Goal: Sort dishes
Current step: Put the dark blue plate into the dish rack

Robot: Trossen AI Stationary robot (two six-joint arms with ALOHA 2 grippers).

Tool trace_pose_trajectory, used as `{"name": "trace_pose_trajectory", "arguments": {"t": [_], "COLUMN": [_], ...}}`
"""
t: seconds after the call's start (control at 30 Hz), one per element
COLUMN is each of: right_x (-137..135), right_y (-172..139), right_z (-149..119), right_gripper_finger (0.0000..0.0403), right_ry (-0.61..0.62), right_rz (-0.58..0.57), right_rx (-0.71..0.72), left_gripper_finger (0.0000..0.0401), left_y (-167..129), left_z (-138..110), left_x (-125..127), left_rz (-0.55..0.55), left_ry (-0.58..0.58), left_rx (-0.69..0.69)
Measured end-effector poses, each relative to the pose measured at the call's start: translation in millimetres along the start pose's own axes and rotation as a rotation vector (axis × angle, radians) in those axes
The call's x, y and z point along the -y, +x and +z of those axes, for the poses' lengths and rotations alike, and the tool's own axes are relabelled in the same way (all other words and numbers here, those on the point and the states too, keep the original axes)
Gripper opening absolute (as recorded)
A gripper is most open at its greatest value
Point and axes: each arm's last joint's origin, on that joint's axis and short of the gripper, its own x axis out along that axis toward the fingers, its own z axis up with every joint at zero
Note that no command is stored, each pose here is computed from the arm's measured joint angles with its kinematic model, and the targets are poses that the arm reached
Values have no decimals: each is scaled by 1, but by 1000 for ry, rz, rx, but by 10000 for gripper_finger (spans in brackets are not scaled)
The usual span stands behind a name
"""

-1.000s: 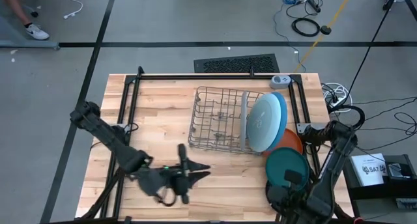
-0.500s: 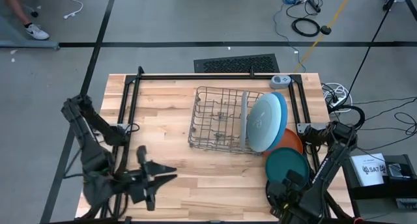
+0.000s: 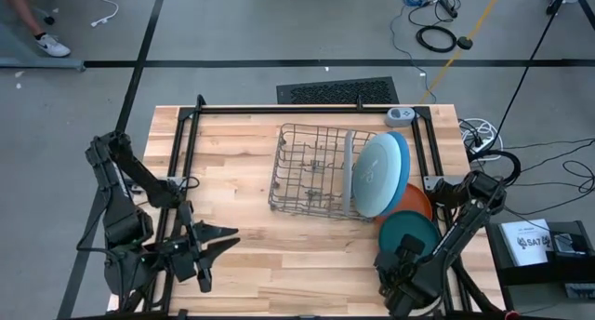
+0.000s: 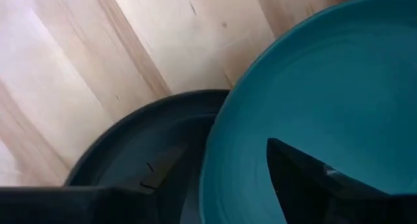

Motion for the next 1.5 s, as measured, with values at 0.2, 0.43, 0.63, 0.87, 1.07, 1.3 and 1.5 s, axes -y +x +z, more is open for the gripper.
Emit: {"name": "trace_pose_trajectory", "arguments": {"t": [0.2,0.43,0.63,0.87,1.07,1.3,1.5], "right_x": [-1,0,-3,-4,-4,-8,-20], "right_y": [18,22,13,-21,-63,-115,-145], "right_z": [2,2,4,11,18,28,37], "right_gripper_finger": [187,79,13,4,3,2,1], "right_ry": [-1,-15,-47,-60,-101,-149,-203], "right_rz": [44,45,54,37,61,228,451], "right_rx": [-23,-27,-17,-25,-16,25,127], "left_gripper_finger": [81,81,81,81,81,81,81], "left_y": [0,0,0,0,0,0,0], "left_z": [0,0,0,0,0,-2,-1], "left_x": [0,0,0,0,0,1,1], "left_rz": [0,0,0,0,0,-3,-2], "left_ry": [-14,-33,-33,-35,-41,-38,-41], "left_rx": [0,0,0,0,0,-6,-5]}}
